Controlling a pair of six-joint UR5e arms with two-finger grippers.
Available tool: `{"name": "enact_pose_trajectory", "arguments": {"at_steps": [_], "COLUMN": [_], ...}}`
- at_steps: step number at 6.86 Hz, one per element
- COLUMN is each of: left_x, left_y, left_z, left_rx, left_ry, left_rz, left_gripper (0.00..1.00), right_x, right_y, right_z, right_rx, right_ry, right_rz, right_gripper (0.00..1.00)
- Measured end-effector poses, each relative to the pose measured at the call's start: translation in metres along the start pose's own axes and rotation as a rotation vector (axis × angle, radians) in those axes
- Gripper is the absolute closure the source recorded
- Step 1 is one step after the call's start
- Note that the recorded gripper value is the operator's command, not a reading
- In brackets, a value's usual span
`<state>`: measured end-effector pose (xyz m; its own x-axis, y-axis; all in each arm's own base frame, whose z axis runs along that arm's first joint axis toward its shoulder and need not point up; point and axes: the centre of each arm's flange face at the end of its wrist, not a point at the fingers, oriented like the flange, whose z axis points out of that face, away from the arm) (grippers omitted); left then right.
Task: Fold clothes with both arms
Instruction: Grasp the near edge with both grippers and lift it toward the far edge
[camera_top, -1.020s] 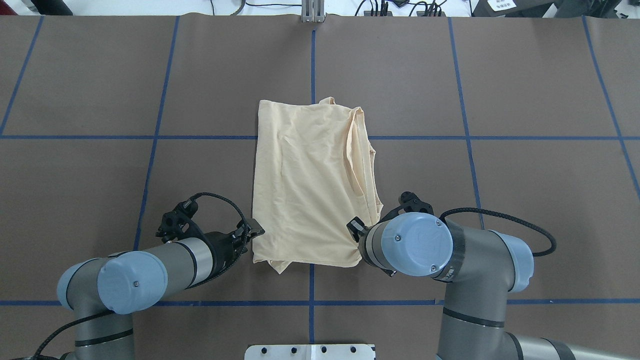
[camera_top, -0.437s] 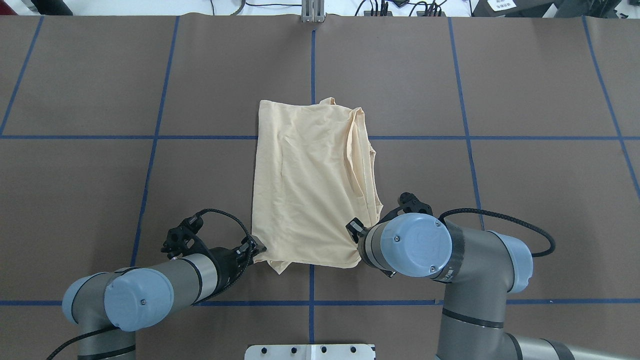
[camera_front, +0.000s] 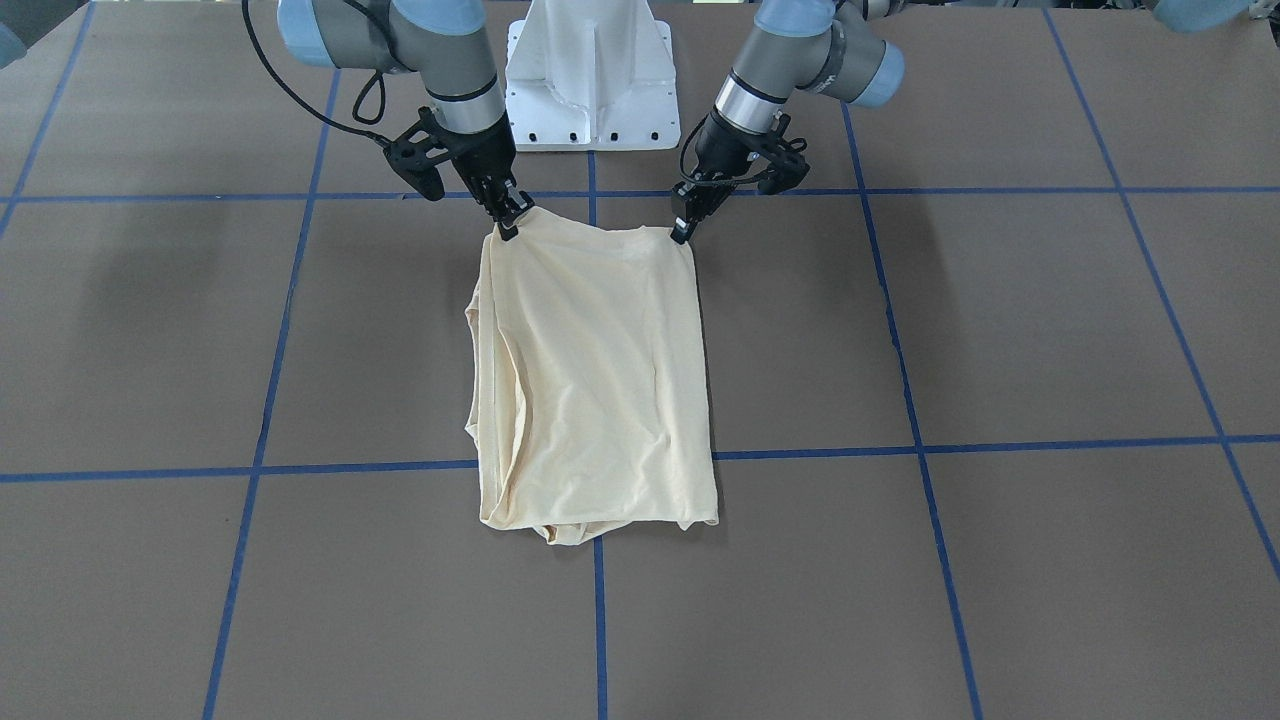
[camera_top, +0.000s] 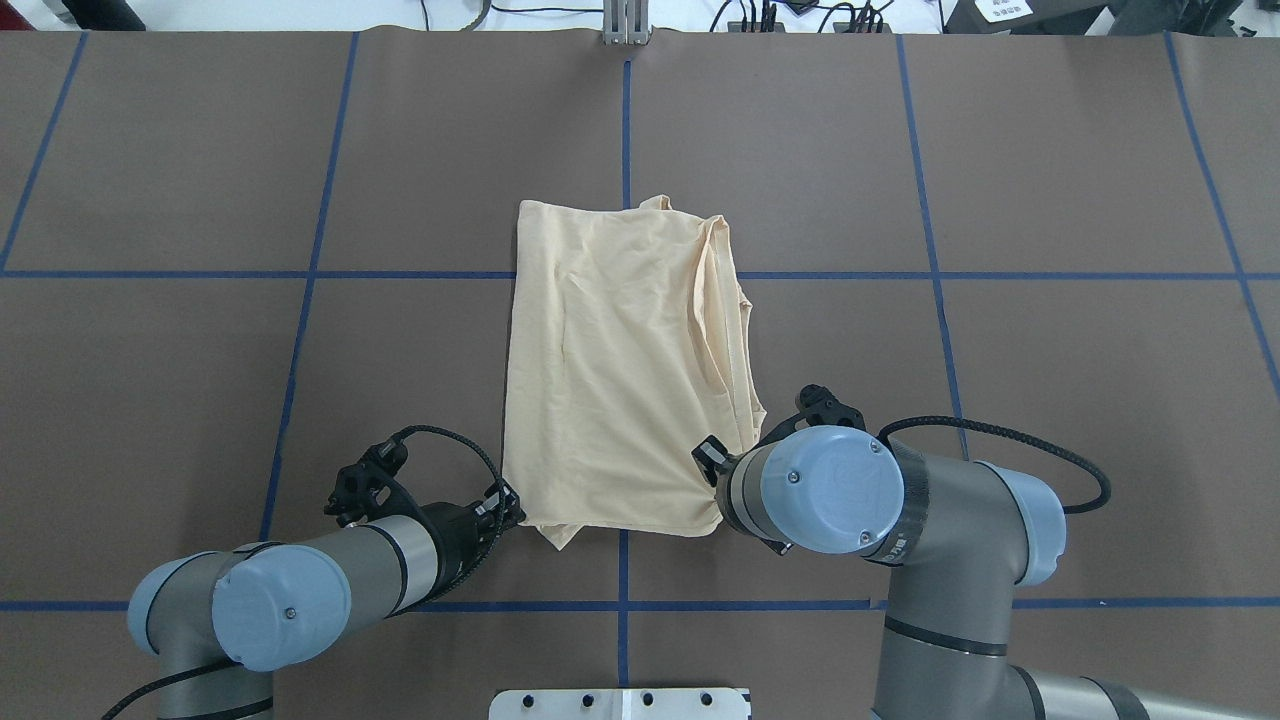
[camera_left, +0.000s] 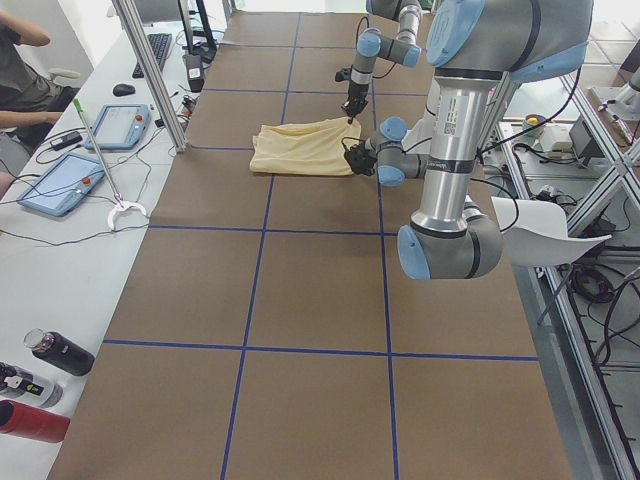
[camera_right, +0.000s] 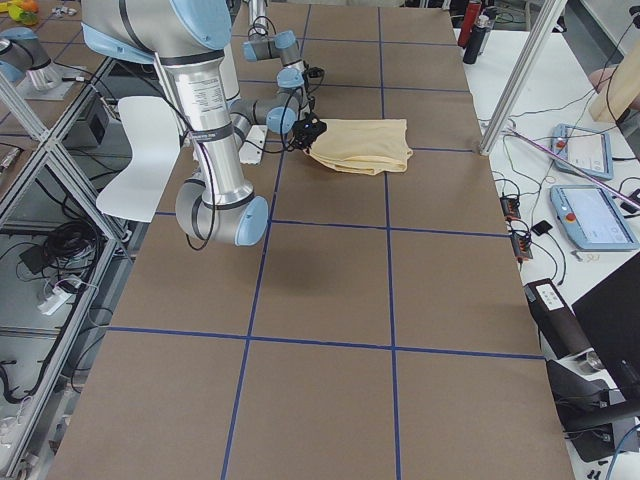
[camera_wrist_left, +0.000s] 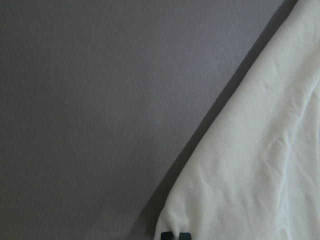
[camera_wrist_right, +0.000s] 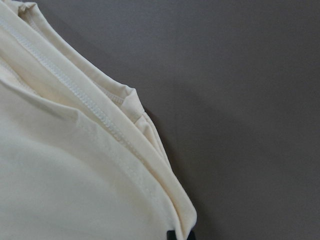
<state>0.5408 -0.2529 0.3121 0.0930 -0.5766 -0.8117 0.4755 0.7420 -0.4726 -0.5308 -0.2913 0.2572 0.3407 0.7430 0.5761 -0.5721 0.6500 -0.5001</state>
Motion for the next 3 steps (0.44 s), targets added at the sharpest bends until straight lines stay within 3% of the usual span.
{"name": "enact_pose_trajectory", "arguments": {"at_steps": [3], "left_x": [0.014], "left_y": [0.009], "left_z": [-0.038], "left_rx": [-0.054], "left_ry": [0.024], "left_rz": [-0.013], "left_gripper": [1.00], "right_x": [0.007], "right_y": [-0.004], "right_z": [-0.011], "right_rx": [-0.009], "right_ry": [-0.009], "right_rz": [0.001], "right_gripper": [1.00]}}
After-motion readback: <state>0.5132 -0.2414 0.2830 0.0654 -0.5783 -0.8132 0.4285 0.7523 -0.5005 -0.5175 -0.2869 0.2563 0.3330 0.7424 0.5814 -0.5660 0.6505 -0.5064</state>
